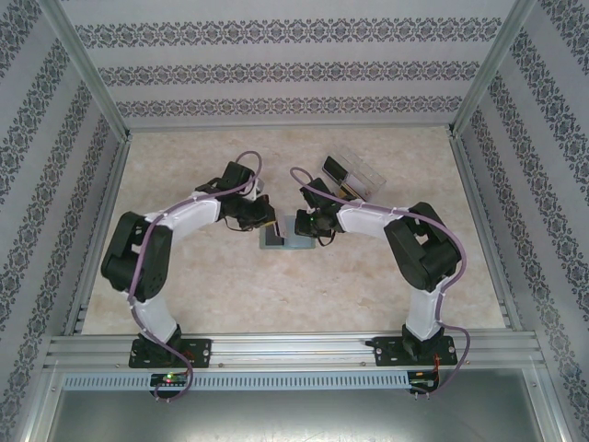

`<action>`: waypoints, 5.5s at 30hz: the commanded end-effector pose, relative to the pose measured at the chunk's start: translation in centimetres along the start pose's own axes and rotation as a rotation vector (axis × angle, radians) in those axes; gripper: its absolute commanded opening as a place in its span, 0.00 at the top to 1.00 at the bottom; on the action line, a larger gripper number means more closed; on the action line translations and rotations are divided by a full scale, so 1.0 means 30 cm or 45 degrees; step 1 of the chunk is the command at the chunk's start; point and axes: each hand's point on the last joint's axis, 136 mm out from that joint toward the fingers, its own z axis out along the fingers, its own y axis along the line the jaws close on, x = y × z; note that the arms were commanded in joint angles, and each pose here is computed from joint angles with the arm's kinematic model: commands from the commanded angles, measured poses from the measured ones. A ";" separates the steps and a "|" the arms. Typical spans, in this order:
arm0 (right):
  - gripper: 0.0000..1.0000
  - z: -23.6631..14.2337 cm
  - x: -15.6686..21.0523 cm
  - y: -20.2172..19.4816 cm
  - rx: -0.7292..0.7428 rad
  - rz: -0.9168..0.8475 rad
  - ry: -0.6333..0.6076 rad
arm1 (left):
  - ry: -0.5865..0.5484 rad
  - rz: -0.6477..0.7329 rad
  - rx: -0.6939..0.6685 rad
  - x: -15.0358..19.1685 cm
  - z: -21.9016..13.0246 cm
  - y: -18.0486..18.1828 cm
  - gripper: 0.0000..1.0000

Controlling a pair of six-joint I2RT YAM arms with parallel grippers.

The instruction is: Take the credit cards out of the card holder

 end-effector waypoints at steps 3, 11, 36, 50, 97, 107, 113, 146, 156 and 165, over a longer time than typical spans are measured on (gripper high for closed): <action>0.75 -0.152 -0.068 0.116 -0.246 -0.019 -0.105 | -0.166 0.095 -0.203 -0.032 -0.177 0.045 0.97; 0.41 -0.363 -0.127 0.316 -0.751 -0.074 -0.116 | -0.275 0.099 0.167 -0.064 -0.312 -0.131 0.98; 0.66 -0.552 -0.223 0.426 -1.213 0.084 -0.124 | -0.256 -0.059 0.746 -0.118 -0.409 -0.311 1.00; 1.00 -0.564 -0.244 0.467 -1.213 -0.062 -0.128 | -0.176 -0.063 0.736 -0.098 -0.429 -0.330 0.89; 1.00 -0.407 -0.460 -0.387 0.257 -0.977 -0.276 | -0.428 -0.004 -0.195 -0.165 -0.568 0.174 0.01; 1.00 -0.428 -0.496 -0.380 0.260 -0.962 -0.322 | -0.422 -0.023 -0.172 -0.170 -0.552 0.184 0.01; 1.00 -0.400 -0.496 -0.430 0.322 -0.959 -0.271 | -0.411 -0.026 -0.165 -0.168 -0.546 0.184 0.00; 0.70 -0.445 -0.495 -0.427 0.348 -0.945 -0.262 | -0.371 -0.037 -0.132 -0.165 -0.520 0.184 0.00; 0.56 -0.593 -0.493 -0.352 0.302 -0.733 -0.441 | -0.378 -0.043 -0.134 -0.165 -0.523 0.186 0.00; 0.46 -0.540 -0.385 -0.210 0.234 -0.289 -0.426 | -0.362 -0.069 -0.119 -0.159 -0.505 0.194 0.00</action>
